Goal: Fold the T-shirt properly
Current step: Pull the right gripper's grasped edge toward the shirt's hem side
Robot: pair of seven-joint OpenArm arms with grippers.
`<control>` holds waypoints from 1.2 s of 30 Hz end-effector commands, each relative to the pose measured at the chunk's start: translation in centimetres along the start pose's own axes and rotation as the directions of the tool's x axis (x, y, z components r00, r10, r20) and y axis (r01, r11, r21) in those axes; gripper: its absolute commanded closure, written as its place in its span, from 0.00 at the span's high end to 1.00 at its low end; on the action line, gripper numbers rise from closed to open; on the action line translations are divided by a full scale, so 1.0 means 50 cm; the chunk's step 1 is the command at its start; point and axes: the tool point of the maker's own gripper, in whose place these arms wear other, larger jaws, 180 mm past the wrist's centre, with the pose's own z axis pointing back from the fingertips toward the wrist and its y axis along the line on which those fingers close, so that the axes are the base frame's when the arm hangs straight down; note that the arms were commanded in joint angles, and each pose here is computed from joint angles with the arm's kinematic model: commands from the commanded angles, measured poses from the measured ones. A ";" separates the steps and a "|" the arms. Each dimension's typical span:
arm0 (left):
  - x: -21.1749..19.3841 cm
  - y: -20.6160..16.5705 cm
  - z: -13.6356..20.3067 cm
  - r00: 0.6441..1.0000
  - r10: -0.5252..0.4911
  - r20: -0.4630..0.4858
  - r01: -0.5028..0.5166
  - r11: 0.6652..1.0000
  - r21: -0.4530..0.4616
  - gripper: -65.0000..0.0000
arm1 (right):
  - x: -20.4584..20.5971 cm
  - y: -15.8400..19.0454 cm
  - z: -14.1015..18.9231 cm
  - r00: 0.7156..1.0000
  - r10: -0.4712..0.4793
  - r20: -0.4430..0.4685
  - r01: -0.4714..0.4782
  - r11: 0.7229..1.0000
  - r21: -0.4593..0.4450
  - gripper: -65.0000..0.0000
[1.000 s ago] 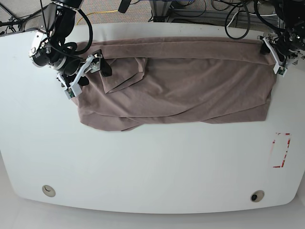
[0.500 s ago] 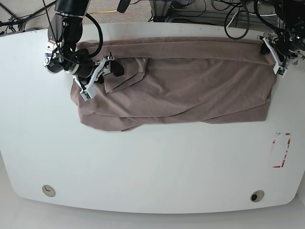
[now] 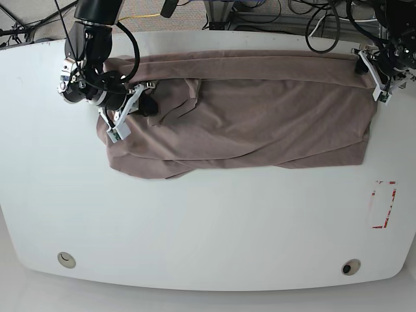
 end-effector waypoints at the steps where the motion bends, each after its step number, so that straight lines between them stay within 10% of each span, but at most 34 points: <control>1: -0.052 0.012 0.001 0.992 -0.025 -0.123 0.029 0.999 0.033 0.62 | 0.034 0.000 0.012 0.998 0.025 0.052 -0.025 1.000 0.001 0.00; 31: -0.048 -0.005 -0.008 0.990 -0.055 -0.129 0.056 0.998 0.009 0.62 | 0.174 -0.017 0.006 0.985 0.083 0.154 -0.084 0.996 -0.002 0.00; 36: -0.038 -0.004 -0.008 0.991 -0.057 -0.118 0.059 0.998 0.010 0.62 | 0.185 -0.059 0.041 0.983 0.119 0.142 -0.111 0.992 -0.061 0.26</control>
